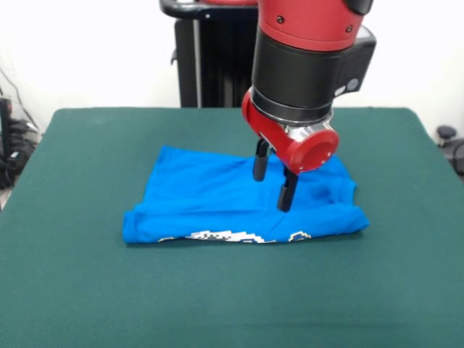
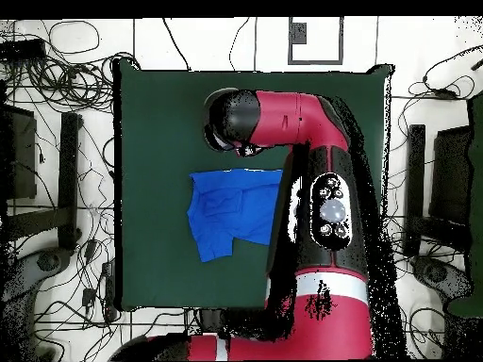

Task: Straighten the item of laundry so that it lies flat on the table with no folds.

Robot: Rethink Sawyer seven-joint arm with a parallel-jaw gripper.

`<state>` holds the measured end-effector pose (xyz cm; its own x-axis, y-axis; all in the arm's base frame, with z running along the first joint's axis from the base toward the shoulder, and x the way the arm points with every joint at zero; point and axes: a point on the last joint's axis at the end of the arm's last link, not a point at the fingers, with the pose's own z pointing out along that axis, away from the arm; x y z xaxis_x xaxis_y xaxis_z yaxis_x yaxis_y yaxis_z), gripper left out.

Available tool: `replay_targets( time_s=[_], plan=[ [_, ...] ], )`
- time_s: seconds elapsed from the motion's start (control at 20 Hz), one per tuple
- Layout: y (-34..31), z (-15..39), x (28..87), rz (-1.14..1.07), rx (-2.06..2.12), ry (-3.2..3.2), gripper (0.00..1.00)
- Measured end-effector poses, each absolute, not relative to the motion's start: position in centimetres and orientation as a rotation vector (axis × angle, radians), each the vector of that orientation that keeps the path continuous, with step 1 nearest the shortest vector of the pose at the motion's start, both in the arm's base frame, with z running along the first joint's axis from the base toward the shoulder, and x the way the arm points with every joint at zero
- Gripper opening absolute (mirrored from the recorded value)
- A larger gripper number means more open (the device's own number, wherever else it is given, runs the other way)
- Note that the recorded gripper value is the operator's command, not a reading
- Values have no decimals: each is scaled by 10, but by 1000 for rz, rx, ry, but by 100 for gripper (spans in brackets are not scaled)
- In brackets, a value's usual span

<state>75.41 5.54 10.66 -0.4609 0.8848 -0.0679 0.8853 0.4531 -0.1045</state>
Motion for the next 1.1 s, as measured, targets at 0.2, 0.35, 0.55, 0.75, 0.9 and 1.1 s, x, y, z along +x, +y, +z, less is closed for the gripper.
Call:
replay_targets(
  time_s=[0.2,0.35,0.55,0.75,0.9,1.1],
  plan=[
    [50,109,754,-230,1660,2692,100],
    [39,115,753,-288,1715,2718,100],
    [28,117,751,-330,1760,2734,100],
    [23,114,749,-347,1774,2739,100],
    [23,110,749,-355,1770,2743,100],
    [23,102,749,-365,1765,2747,100]
  ],
)
